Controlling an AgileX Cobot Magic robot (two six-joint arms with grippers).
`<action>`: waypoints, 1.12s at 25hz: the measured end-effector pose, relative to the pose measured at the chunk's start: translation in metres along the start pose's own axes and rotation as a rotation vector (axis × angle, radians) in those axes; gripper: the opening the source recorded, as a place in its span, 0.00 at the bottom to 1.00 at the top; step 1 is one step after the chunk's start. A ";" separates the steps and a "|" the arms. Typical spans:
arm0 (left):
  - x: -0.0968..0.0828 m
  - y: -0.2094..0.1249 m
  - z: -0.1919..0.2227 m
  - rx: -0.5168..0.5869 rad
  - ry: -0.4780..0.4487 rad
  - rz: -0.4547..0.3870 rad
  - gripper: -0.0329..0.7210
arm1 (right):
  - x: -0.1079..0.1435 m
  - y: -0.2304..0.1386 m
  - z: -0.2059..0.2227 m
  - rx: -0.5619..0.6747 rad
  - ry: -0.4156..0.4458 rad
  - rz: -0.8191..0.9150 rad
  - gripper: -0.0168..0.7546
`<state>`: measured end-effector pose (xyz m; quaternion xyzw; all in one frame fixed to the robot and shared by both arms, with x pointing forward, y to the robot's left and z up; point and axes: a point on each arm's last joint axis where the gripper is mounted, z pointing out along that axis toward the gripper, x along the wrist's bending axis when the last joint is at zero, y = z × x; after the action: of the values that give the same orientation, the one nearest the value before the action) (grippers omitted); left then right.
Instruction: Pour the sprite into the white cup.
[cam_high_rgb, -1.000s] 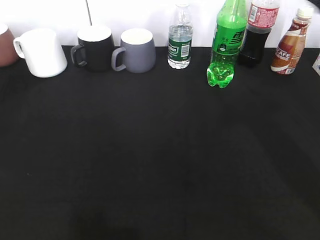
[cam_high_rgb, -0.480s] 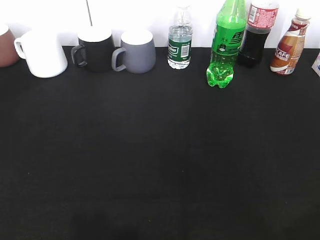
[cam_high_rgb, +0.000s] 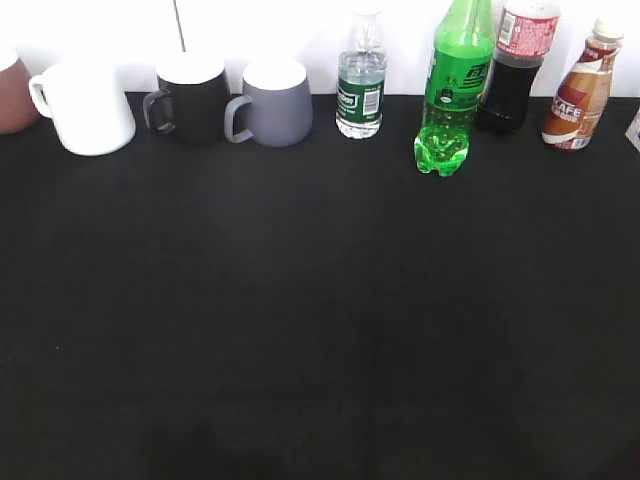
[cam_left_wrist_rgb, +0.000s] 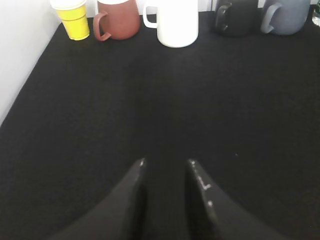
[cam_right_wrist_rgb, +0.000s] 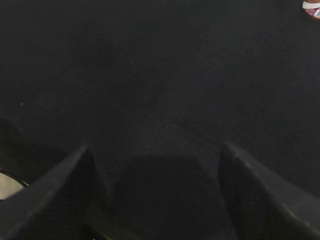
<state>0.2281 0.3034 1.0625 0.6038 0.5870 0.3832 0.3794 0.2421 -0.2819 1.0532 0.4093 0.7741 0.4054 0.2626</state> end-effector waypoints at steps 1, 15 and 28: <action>0.000 0.000 0.000 -0.001 0.000 0.000 0.30 | 0.000 0.000 0.000 0.000 0.000 0.000 0.77; 0.000 0.001 0.000 -0.006 0.002 0.001 0.67 | 0.000 0.000 0.000 -0.003 -0.001 0.000 0.77; 0.000 0.001 0.000 -0.007 0.009 -0.002 0.53 | -0.003 0.000 0.000 0.000 -0.410 0.236 0.77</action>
<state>0.2284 0.3035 1.0630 0.6002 0.5880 0.3874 0.3794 0.2442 -0.2846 1.0536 0.5707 0.6514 0.3417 0.3649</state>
